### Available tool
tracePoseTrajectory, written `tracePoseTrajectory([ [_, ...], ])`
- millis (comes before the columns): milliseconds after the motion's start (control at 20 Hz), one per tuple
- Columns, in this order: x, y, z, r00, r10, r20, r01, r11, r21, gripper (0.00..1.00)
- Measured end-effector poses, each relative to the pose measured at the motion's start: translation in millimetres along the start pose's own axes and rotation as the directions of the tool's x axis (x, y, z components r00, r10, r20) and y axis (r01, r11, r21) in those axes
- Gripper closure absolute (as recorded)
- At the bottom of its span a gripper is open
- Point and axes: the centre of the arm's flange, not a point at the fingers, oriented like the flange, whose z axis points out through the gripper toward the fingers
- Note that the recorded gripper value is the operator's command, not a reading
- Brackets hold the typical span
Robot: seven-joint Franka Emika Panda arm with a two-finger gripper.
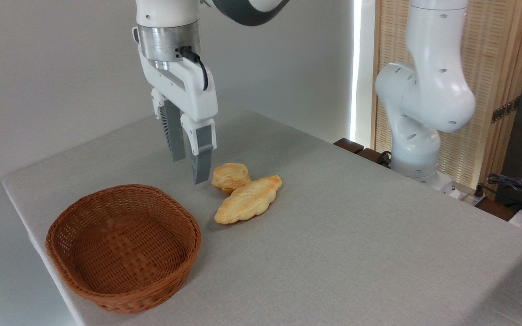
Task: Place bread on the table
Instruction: 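Raise the open gripper away from the croissant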
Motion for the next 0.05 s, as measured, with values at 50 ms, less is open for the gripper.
tracePoseTrajectory([
  [50, -0.9, -3.9, 1.0, 1.0, -0.006, -0.005, 0.007, 1.0, 0.006, 0.0],
])
